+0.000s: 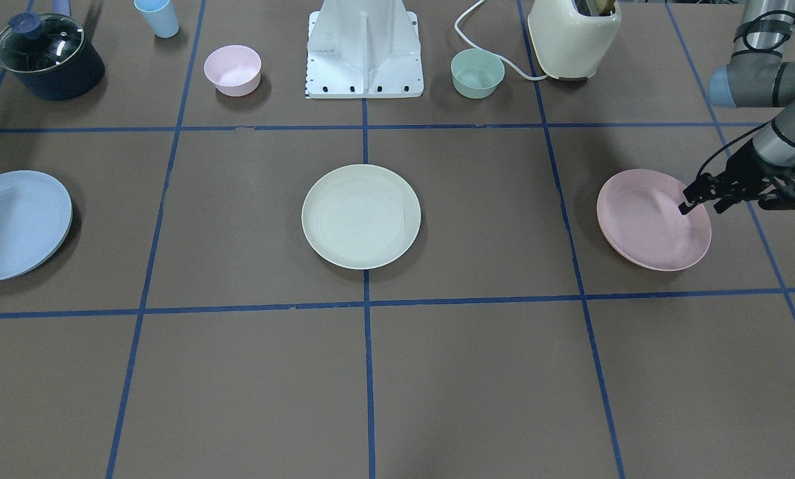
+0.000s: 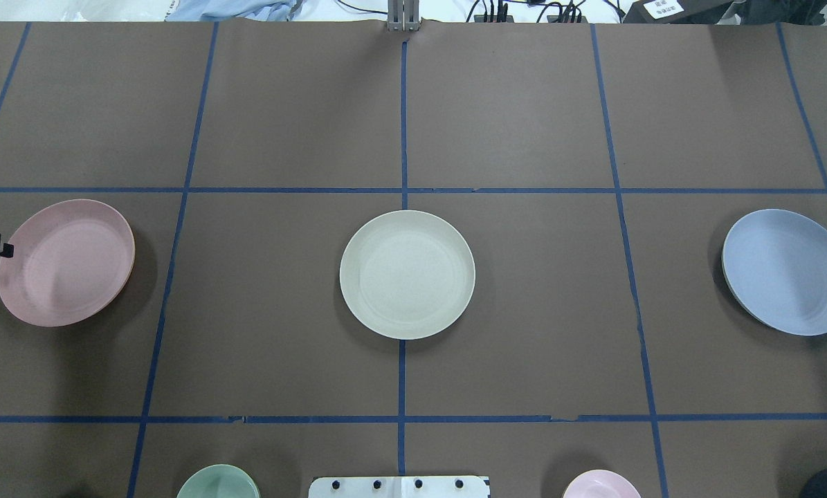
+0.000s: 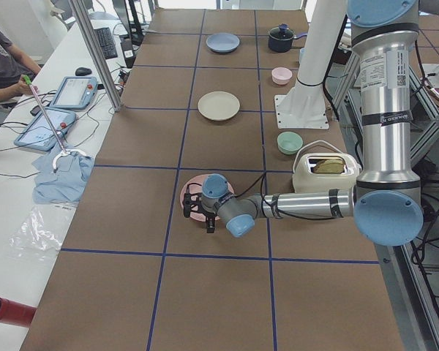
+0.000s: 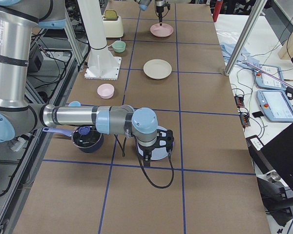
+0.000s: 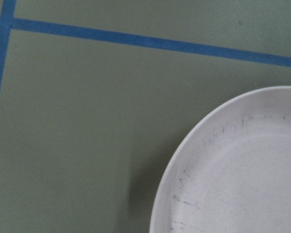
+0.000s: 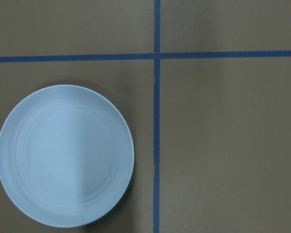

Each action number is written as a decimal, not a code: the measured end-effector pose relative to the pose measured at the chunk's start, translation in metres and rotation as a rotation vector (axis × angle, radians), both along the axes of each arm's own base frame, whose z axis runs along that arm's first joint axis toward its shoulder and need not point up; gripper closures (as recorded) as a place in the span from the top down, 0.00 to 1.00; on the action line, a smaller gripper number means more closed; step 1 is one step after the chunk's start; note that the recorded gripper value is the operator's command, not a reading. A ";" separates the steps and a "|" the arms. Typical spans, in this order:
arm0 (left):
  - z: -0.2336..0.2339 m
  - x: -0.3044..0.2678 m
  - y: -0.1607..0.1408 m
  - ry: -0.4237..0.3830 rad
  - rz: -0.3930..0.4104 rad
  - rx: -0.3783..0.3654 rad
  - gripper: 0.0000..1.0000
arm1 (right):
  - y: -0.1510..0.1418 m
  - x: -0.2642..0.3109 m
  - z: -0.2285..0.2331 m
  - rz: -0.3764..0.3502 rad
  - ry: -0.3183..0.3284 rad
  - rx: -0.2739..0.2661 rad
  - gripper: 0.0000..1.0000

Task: Stack three plates with pink and blue
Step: 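Grasp the pink plate rim with the left gripper and lift it, then carry the pink plate with the left gripper over the cream plate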

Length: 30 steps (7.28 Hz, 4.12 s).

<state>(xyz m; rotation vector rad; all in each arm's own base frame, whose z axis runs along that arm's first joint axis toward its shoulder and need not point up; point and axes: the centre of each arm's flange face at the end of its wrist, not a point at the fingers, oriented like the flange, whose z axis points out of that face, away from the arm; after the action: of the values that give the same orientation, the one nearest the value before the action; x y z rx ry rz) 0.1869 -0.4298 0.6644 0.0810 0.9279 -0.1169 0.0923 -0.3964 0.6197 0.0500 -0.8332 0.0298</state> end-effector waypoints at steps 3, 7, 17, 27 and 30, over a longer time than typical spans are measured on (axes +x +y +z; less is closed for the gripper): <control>0.000 0.008 0.003 -0.004 0.015 0.007 0.26 | -0.001 0.000 -0.010 0.001 -0.003 0.017 1.00; -0.003 0.004 0.005 -0.005 0.012 0.011 0.00 | -0.001 0.000 -0.015 0.002 -0.004 0.028 1.00; -0.189 -0.031 -0.033 0.138 -0.056 -0.150 0.00 | -0.021 -0.061 0.043 0.024 0.052 0.077 1.00; -0.375 0.169 -0.009 0.306 -0.051 -0.419 0.00 | -0.006 -0.162 0.107 -0.032 0.034 0.046 0.98; -0.391 0.213 -0.012 0.302 -0.059 -0.437 0.00 | -0.005 -0.173 0.113 -0.056 0.035 0.033 0.92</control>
<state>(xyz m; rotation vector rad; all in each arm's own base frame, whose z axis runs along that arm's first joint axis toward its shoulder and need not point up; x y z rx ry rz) 0.3996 -0.4414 0.2733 -0.3225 1.1822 -0.3919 -0.0805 -0.4015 0.7323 0.0579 -0.7997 -0.0369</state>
